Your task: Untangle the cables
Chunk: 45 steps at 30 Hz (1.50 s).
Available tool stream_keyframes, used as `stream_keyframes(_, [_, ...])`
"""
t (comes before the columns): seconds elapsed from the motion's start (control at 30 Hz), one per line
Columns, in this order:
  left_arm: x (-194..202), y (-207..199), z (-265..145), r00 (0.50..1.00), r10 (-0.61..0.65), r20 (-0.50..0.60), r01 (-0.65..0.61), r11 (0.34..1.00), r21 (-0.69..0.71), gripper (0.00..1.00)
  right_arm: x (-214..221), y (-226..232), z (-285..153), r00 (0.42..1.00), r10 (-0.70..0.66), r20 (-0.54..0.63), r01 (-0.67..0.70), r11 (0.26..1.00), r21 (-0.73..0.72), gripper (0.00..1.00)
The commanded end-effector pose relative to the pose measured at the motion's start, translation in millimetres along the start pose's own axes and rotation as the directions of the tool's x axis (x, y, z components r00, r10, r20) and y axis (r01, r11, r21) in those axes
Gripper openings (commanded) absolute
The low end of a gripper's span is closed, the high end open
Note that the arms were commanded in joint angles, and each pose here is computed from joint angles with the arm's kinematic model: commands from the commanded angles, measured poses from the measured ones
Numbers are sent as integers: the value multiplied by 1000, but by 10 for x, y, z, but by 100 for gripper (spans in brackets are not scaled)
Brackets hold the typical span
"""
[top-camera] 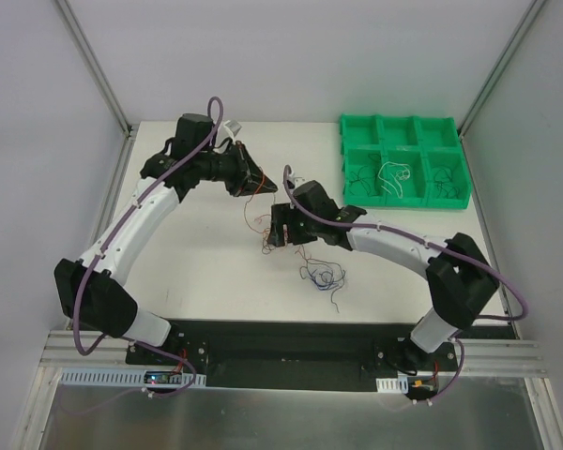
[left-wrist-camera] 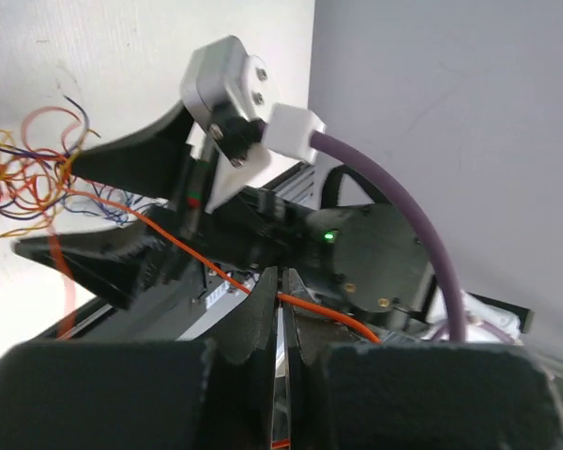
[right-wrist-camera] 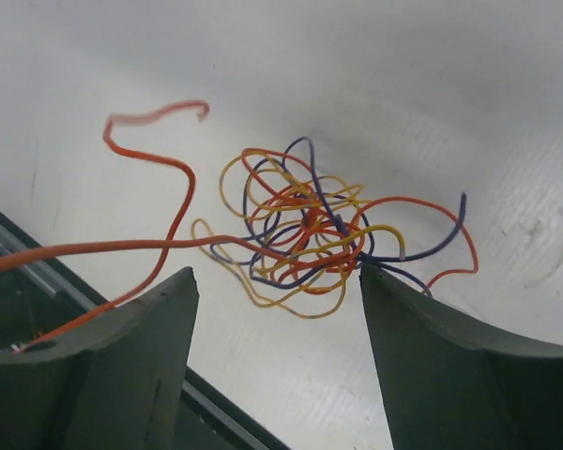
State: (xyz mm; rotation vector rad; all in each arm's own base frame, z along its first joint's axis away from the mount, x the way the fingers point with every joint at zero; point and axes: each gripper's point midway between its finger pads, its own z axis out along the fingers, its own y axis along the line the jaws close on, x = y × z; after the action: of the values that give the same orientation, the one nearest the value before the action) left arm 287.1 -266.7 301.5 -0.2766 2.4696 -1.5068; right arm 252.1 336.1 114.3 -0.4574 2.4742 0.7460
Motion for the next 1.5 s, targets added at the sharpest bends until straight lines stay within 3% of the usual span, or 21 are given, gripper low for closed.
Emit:
stream_keyframes(0.0, [6,-352,-293,1000,-24,17,23,998,62,0,-624,102,172,952,175,253,-177,984,-16,64])
stream_keyframes(0.07, [1,-446,-330,1000,-3,13,2,997,77,0,-629,-78,270,935,216,280,-243,968,66,46])
stream_keyframes(0.13, [-3,-531,-380,999,39,19,-40,996,85,0,-625,-207,374,928,230,292,-270,957,104,36])
stream_keyframes(0.17, [-16,-604,-416,997,70,28,-72,993,95,0,-593,-285,436,925,251,286,-295,948,119,25])
stream_keyframes(0.23, [-75,-801,-560,982,164,96,-173,980,96,0,-538,-465,559,918,311,248,-348,929,123,6])
stream_keyframes(0.27, [-127,-878,-640,966,215,145,-227,971,74,0,-477,-506,617,920,329,214,-358,927,116,3])
stream_keyframes(0.33, [-235,-1064,-862,912,331,243,-342,940,5,0,-358,-627,666,932,324,164,-345,930,123,1])
stream_keyframes(0.5, [-457,-1564,-1534,704,553,445,-530,827,-190,0,-34,-697,621,972,232,50,-236,967,101,1])
stream_keyframes(0.6, [-483,-1705,-1861,588,602,541,-560,785,-265,0,149,-740,583,980,199,18,-200,975,95,0])
stream_keyframes(0.8, [-468,-1985,-2614,275,668,691,-580,689,-435,0,378,-952,516,968,253,-4,-249,956,153,0])
stream_keyframes(0.9, [-450,-2058,-2825,197,666,719,-564,677,-473,0,382,-958,482,968,252,-8,-248,956,157,0])
stream_keyframes(0.97, [-442,-2020,-2794,217,662,718,-559,687,-465,0,364,-878,455,973,227,-38,-220,967,128,4])
stream_keyframes(1.07, [-462,-1810,-2429,361,634,684,-554,736,-389,0,259,-721,290,984,158,-79,-150,984,93,23])
stream_keyframes(1.23, [-572,-1388,-1857,560,585,586,-494,804,-331,0,49,-573,-233,998,60,-17,-59,996,73,28])
stream_keyframes(1.4, [-664,-1119,-1471,696,509,507,-429,860,-276,0,26,-355,-772,997,-72,-7,71,997,-1,69])
stream_keyframes(1.47, [-718,-938,-1327,742,468,479,-376,883,-281,0,-124,-331,-1024,994,-96,58,95,995,26,75])
